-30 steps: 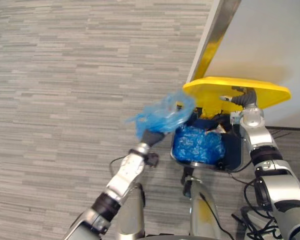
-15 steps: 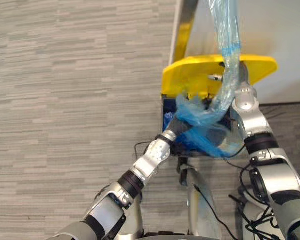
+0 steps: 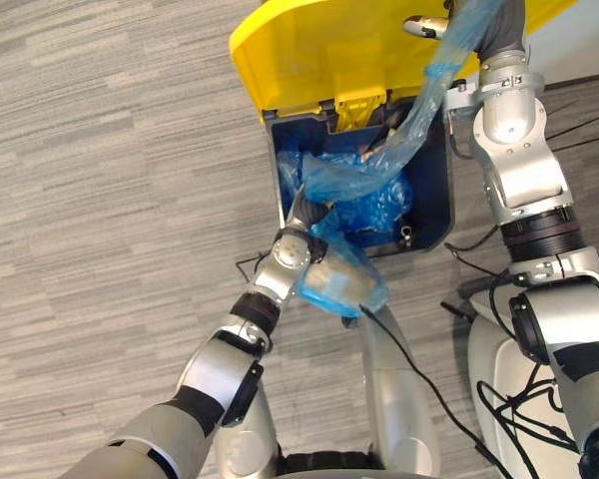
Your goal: Gather rubbish on tea table into small bin, then transfer packed bag to large trash can.
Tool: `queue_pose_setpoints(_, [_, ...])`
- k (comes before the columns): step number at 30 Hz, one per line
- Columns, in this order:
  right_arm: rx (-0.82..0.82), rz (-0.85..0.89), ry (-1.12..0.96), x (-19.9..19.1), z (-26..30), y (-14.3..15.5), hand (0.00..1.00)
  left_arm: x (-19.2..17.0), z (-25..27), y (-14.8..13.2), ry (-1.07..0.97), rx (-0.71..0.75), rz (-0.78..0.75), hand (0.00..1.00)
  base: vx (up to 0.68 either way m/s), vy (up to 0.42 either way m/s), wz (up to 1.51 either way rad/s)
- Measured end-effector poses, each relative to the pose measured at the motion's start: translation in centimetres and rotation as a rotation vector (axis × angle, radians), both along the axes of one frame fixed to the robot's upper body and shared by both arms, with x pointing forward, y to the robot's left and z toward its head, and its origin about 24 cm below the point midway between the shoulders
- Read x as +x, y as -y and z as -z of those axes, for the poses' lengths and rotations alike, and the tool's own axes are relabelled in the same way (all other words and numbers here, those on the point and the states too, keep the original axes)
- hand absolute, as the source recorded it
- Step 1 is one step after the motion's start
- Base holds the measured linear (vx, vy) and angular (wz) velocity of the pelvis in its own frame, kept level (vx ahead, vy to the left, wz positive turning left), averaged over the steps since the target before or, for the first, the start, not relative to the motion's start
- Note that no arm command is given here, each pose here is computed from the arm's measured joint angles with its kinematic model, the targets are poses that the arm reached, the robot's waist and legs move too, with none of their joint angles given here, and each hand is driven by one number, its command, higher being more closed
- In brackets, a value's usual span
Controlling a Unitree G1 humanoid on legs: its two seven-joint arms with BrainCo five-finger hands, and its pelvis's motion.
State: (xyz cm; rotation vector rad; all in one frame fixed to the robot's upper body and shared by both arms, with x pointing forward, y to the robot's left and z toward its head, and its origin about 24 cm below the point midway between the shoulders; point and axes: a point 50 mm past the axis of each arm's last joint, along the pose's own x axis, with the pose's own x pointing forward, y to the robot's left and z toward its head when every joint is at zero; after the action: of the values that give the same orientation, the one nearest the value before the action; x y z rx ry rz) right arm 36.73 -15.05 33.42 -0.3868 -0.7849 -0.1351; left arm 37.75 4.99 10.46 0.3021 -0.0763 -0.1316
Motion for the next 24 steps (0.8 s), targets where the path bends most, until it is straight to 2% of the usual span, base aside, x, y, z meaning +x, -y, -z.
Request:
queue_pose_setpoints(8, [0.018,-0.068,-0.03,0.3,1.2,-2.4,0.0,-0.7,1.8,-0.1,-0.046,0.046,-0.01,1.0,0.02,-0.002,0.0])
queue_pose_setpoints(12, [0.004,-0.089,-0.088,0.6,3.3,-3.2,0.0,-0.5,0.6,0.7,-0.006,0.026,-0.006,1.0,0.01,-0.01,0.19])
queue_pose_setpoints(13, [0.008,-0.096,-0.092,0.6,3.5,-3.4,0.0,-0.4,-0.4,1.1,0.019,-0.001,0.004,0.0,0.01,-0.01,0.08])
queue_pose_setpoints(18, [0.01,-0.103,-0.097,0.4,4.0,-3.5,0.0,0.2,-4.4,2.1,0.133,-0.075,0.012,0.0,0.05,0.0,-0.03])
queue_pose_setpoints(24, [0.012,-0.099,-0.131,0.4,5.5,-3.1,0.0,0.4,-4.4,2.2,0.12,-0.058,0.029,0.0,0.08,0.03,-0.02])
